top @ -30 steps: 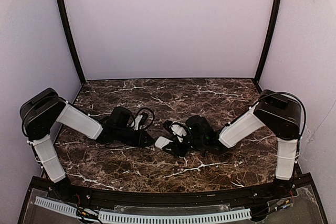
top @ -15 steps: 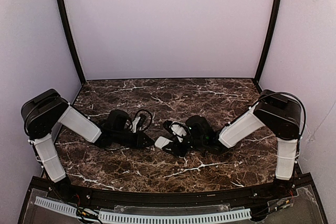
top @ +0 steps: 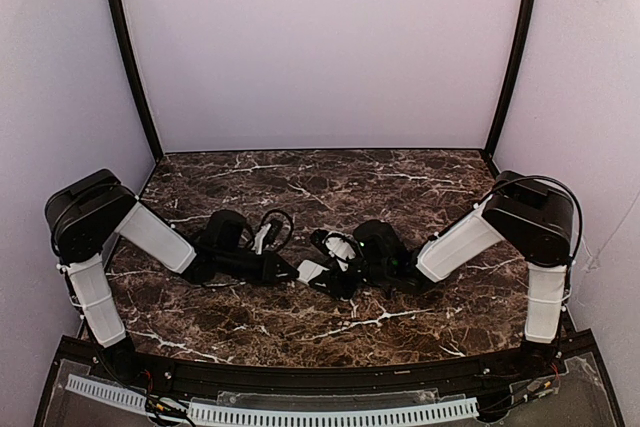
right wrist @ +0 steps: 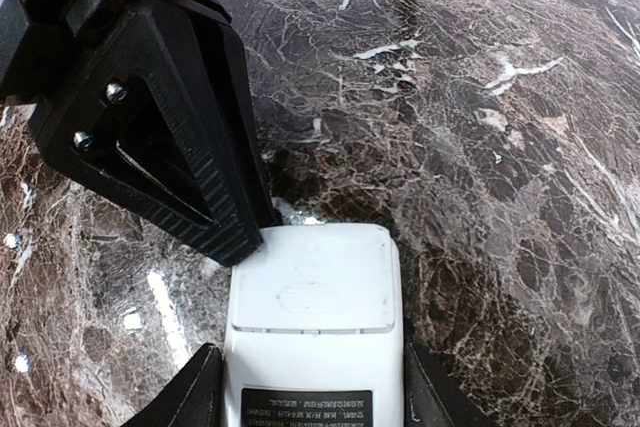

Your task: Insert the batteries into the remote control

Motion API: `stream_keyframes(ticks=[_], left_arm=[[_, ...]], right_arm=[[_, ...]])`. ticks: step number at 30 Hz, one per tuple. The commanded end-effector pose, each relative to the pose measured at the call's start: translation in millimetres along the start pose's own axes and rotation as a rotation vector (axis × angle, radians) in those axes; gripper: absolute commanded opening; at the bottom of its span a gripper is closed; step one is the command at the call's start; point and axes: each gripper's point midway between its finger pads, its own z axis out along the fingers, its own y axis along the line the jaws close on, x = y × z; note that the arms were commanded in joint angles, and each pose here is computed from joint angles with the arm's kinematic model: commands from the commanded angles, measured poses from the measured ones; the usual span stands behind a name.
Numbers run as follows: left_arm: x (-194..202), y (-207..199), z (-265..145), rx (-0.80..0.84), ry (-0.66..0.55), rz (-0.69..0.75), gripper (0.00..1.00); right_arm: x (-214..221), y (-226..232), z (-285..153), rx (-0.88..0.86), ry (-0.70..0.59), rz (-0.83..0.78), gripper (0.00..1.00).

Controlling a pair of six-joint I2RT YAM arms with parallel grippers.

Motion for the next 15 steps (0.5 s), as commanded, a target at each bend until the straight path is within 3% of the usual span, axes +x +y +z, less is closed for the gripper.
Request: stream_keyframes(ticks=[1, 15], left_arm=[[0, 13, 5, -0.077, 0.02, 0.015, 0.15], [-1, 12, 15, -0.137, 0.075, 0.097, 0.1]], right_arm=[[66, -17, 9, 0.082, 0.201, 0.008, 0.17], [67, -17, 9, 0.081, 0.204, 0.009, 0.15]])
